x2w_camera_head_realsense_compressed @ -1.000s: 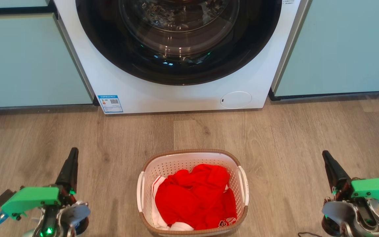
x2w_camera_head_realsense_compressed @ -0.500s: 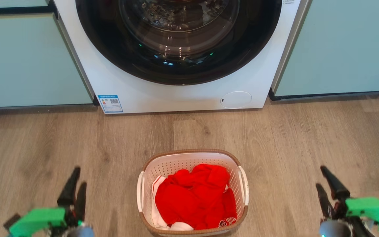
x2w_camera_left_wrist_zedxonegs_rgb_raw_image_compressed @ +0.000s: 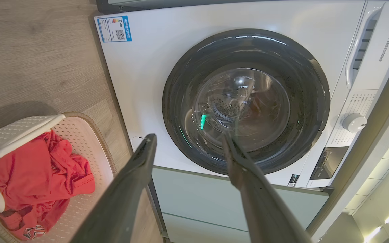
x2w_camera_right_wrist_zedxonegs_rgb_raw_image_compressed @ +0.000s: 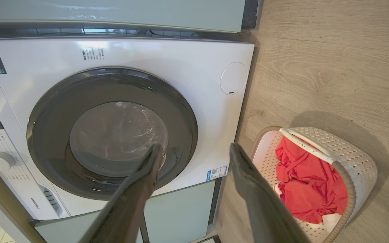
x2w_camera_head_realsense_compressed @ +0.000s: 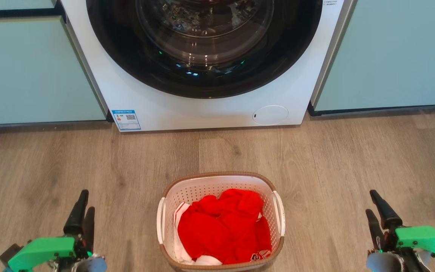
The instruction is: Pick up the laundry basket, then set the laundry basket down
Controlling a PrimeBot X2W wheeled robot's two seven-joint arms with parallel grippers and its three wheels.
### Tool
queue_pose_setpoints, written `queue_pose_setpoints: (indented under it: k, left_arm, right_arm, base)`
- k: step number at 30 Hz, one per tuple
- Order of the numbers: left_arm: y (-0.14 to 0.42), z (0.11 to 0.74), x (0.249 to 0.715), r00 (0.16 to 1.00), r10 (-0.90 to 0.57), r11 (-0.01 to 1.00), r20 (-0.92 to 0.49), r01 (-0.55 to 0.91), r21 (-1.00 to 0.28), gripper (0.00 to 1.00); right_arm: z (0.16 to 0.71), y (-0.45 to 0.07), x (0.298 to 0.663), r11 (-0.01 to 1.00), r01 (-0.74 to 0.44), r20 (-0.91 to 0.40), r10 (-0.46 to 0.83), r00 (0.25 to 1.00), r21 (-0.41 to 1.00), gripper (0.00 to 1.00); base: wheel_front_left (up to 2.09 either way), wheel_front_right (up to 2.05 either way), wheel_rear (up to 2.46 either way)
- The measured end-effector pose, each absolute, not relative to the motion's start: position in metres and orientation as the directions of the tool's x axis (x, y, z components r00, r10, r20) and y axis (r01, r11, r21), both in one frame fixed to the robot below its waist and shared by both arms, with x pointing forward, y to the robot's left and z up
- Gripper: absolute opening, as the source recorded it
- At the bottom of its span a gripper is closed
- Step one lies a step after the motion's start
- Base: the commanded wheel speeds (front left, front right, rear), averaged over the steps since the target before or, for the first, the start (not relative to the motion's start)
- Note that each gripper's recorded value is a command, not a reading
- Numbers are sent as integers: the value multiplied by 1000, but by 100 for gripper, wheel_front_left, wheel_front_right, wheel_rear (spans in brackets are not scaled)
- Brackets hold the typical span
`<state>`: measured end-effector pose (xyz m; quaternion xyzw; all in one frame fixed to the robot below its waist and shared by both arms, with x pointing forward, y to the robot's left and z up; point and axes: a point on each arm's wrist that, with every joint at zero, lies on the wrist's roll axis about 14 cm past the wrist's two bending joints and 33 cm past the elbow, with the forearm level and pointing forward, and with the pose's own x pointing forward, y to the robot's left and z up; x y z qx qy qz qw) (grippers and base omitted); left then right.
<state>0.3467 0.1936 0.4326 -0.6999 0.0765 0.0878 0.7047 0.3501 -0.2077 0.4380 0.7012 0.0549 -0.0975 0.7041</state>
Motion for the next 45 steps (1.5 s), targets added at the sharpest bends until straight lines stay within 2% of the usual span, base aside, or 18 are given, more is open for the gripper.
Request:
queue_pose_setpoints:
  k: [12, 25, 32, 38, 45]
  left_arm:
    - [208, 439, 349, 975, 74, 81, -211, -217, -973, 100]
    - [221, 465, 356, 983, 127, 201, -129, -153, -968, 100]
    - [223, 482, 359, 987, 139, 286, -74, -111, -952, 100]
    - [225, 496, 363, 989, 145, 370, -26, -79, -926, 100]
    - [219, 515, 367, 990, 142, 495, 13, -60, -867, 100]
  right_arm:
    - [453, -214, 356, 111, 180, -171, -91, 981, 977, 100]
    - [497, -215, 372, 346, 67, -35, -98, 995, 936, 100]
    - [517, -200, 379, 514, 0, 31, -51, 998, 858, 100]
    - [544, -187, 389, 630, -79, 111, -11, 994, 773, 100]
    - [555, -170, 392, 741, -132, 148, 44, 988, 659, 100]
  base:
    - [0, 0, 0]
    - [0, 0, 0]
    - [0, 0, 0]
    - [0, 0, 0]
    - [0, 0, 0]
